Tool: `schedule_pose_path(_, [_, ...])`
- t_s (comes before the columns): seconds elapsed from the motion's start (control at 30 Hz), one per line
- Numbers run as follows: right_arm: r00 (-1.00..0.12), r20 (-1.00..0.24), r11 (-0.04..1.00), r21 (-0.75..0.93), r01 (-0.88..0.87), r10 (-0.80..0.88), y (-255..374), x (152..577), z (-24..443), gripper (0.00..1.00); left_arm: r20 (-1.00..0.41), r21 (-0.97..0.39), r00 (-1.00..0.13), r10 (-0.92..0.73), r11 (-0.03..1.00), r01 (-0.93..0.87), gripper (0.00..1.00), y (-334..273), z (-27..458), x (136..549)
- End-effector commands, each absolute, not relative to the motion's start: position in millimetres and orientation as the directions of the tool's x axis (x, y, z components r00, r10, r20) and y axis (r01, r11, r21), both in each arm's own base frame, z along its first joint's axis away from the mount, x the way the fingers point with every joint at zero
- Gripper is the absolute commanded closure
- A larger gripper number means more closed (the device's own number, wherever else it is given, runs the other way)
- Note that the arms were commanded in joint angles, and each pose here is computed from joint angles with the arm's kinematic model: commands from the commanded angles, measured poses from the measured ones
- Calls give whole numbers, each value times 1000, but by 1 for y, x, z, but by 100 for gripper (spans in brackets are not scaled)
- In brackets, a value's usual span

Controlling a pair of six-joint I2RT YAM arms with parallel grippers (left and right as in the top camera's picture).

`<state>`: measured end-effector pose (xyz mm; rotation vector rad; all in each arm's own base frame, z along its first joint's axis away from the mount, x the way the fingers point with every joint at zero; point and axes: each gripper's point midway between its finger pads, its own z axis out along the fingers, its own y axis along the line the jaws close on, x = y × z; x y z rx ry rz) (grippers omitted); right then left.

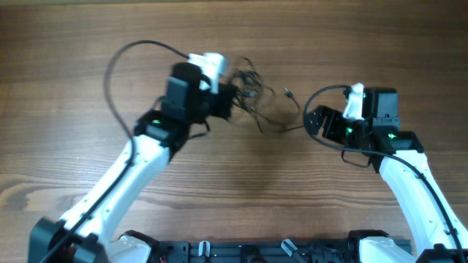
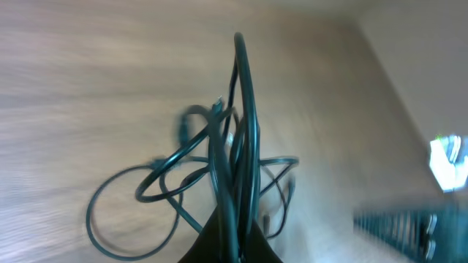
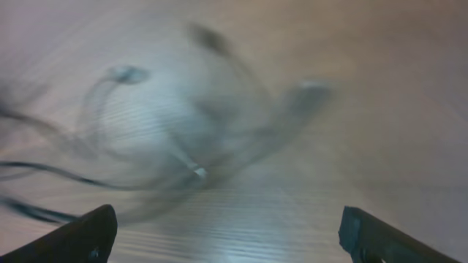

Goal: Untangle cables

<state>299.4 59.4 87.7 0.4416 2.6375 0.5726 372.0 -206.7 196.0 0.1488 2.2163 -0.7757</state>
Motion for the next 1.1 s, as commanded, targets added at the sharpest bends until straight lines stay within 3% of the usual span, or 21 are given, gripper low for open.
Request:
schedule_pose_path(0.0, [-833, -203, 801, 461, 382, 514, 57, 290, 78, 0, -695, -577, -608, -384, 802, 154, 96, -157, 239, 389])
schedule_pose_path(0.03, [-872, -199, 804, 516, 295, 448, 72, 289, 84, 0, -690, -587, -607, -396, 796, 149, 96, -155, 241, 389])
schedule_pose_path(0.07, [-924, -309, 775, 631, -23, 224, 106, 291, 107, 0, -688, -588, -626, -367, 788, 184, 96, -164, 240, 385])
schedule_pose_path(0.13, [-884, -465, 665, 675, -320, 46, 133, 287, 132, 1, -707, -564, -650, -280, 778, 278, 96, -180, 238, 376])
schedule_pose_path(0.2, [-802, -597, 562, 652, -509, -33, 147, 287, 153, 1, -736, -527, -665, -130, 726, 441, 96, -207, 234, 357])
schedule_pose_path(0.37, [-678, -733, 555, 547, -627, -44, 148, 309, 171, 2, -716, -520, -697, 25, 647, 558, 96, -240, 220, 324])
schedule_pose_path(0.6, [-648, -756, 515, 522, -679, -89, 166, 309, 167, 2, -727, -516, -681, 87, 584, 626, 96, -271, 223, 301])
schedule_pose_path(0.7, [-608, -780, 480, 481, -733, -147, 179, 303, 163, 7, -728, -516, -678, 105, 566, 643, 96, -280, 223, 293])
schedule_pose_path(0.73, [-592, -790, 472, 465, -749, -162, 181, 302, 162, 20, -728, -516, -677, 109, 563, 645, 96, -281, 223, 292])
schedule_pose_path(0.83, [-601, -782, 502, 457, -734, -166, 178, 306, 157, 71, -728, -515, -677, 106, 566, 643, 96, -280, 223, 293])
schedule_pose_path(0.9, [-645, -748, 531, 487, -693, -155, 175, 305, 151, 93, -729, -511, -678, 95, 583, 631, 96, -276, 222, 298])
schedule_pose_path(1.0, [-758, -644, 628, 551, -550, -99, 161, 307, 134, 96, -703, -515, -711, -7, 695, 501, 96, -252, 216, 322])
schedule_pose_path(1.07, [-836, -546, 713, 608, -349, 57, 128, 318, 126, 96, -645, -511, -752, -133, 807, 296, 96, -215, 199, 342])
